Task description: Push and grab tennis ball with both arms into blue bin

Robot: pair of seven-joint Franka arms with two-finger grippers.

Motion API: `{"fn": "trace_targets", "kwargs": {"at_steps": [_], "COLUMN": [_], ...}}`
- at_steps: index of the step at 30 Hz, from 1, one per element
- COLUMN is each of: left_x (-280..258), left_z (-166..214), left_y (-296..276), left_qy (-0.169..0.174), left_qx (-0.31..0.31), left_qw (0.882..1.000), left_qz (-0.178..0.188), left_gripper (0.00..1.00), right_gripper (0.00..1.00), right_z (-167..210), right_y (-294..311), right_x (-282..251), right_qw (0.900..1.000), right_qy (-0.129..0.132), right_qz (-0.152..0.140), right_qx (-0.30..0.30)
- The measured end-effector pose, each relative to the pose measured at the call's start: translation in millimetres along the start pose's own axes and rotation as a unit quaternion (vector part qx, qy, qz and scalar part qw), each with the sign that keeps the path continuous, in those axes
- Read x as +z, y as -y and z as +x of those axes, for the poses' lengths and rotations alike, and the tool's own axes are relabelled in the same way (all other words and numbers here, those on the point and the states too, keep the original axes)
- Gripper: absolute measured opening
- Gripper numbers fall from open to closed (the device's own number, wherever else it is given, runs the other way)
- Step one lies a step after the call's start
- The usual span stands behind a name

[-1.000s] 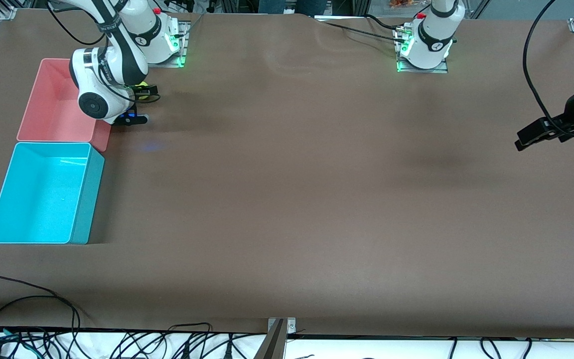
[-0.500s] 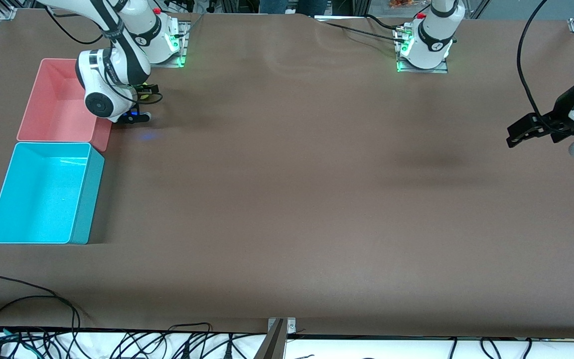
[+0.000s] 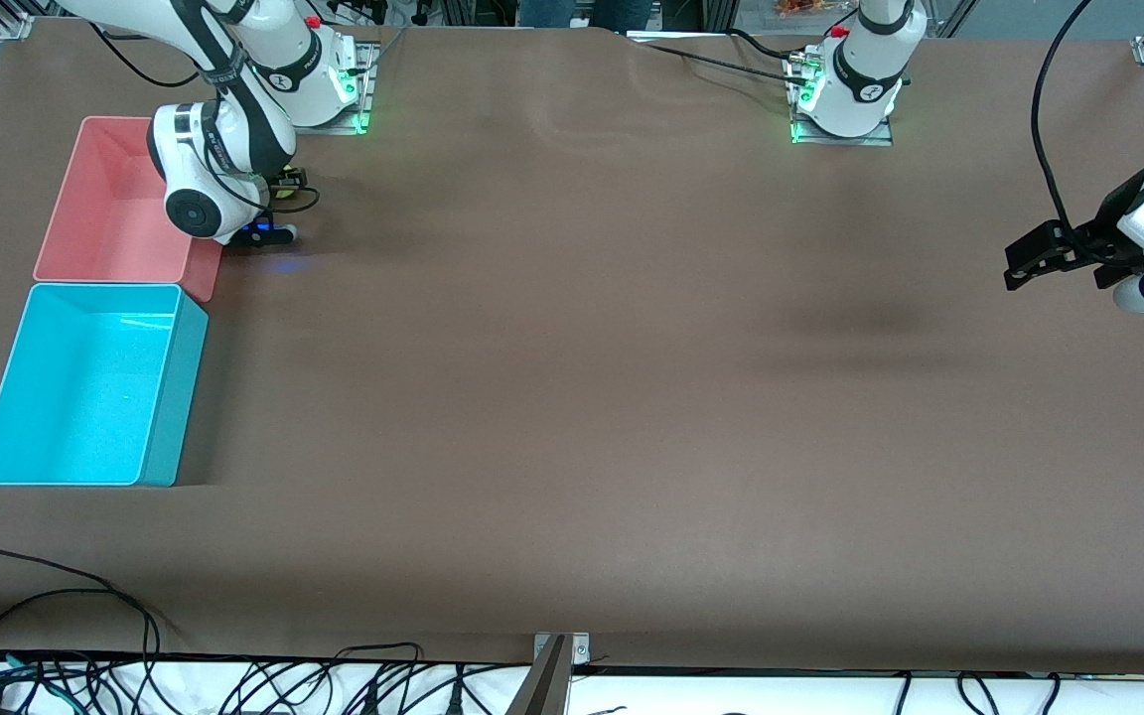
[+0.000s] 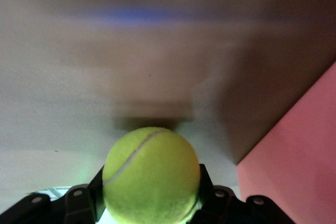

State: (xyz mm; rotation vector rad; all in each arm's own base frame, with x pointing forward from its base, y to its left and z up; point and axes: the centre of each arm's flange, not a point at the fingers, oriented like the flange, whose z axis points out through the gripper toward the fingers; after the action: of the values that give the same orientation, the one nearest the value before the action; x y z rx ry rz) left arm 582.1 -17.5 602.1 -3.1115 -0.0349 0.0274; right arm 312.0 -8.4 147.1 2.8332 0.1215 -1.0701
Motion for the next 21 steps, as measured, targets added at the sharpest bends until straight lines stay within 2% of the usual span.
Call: {"fn": "trace_targets", "kwargs": {"at_steps": [10, 21], "left_x": [0.0, 0.8], "left_z": [0.0, -0.1], "left_y": [0.0, 0.0], "left_qy": [0.0, 0.001], "left_qx": [0.001, 0.001], "left_qw": [1.0, 1.0], "left_qz": [0.0, 0.0], "left_gripper": [1.0, 1.0], "right_gripper": [0.67, 0.67], "right_z": [23.2, 35.1], "right_y": [-9.2, -1.2], "right_x": [-59.7, -210.6], "right_qw": [0.999, 0.997], "right_qy": [-0.04, -0.072], "right_qz": [-0.004, -0.012], "right_qx": [0.01, 0.013]}}
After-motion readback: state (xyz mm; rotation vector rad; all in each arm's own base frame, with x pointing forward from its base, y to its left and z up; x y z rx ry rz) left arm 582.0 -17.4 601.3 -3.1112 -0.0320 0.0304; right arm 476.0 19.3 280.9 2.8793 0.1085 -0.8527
